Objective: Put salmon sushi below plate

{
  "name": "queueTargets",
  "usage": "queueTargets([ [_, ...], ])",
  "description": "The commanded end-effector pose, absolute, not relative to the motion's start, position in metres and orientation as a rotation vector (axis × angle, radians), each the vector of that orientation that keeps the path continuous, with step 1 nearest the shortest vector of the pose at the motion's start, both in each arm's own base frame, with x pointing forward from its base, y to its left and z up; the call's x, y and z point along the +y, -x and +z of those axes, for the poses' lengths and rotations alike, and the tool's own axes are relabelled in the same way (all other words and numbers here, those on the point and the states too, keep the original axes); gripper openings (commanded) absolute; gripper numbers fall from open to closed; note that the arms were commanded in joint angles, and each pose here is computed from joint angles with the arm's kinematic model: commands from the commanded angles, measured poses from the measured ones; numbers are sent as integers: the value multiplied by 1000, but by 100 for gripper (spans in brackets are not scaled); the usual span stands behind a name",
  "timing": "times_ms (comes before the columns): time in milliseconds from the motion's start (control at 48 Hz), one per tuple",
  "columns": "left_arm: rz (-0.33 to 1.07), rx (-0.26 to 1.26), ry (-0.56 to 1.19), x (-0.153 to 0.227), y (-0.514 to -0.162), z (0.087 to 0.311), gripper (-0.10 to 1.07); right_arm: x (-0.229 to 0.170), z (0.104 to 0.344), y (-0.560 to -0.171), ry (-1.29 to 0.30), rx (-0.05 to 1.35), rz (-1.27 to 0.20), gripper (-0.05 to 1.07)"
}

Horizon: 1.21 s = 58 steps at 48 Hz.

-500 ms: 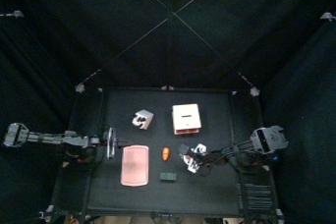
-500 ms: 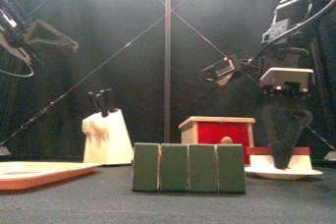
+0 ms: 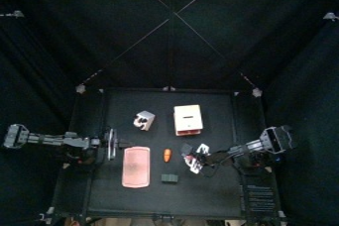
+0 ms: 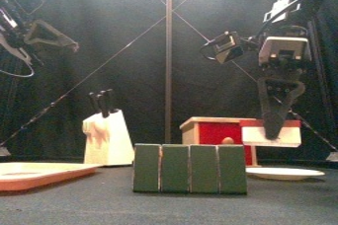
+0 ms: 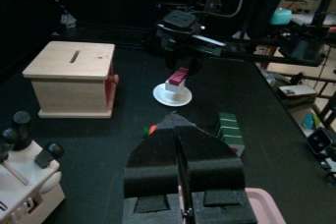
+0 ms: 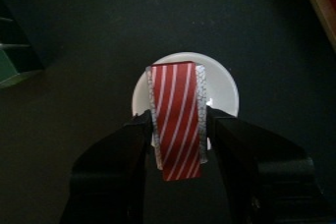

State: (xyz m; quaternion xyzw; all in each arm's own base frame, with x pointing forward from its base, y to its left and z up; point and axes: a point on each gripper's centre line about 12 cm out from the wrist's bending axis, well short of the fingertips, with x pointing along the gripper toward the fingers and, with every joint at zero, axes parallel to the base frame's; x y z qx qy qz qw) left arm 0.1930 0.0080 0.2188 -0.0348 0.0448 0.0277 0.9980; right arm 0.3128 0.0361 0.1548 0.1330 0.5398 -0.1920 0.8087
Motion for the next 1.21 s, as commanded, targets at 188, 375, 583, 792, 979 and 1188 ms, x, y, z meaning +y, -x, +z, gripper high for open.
queueTargets([
  [188,58,67,70,9,-196,226,-2,75,184,-310,-252,1083,-278,58],
  [375,53,67,75,8,-196,225,-2,100,185,-303,-219,1090,-206,58],
  [583,52,67,77,7,-196,225,-2,120,177,-299,-189,1105,-147,58],
  [792,53,68,80,7,-195,225,-2,126,167,-303,-203,1107,-123,58],
  [979,53,71,81,8,-195,224,-2,129,154,-299,-219,1145,-128,58],
  [1188,54,70,81,8,-195,224,-2,131,141,-297,-239,1182,-138,59],
])
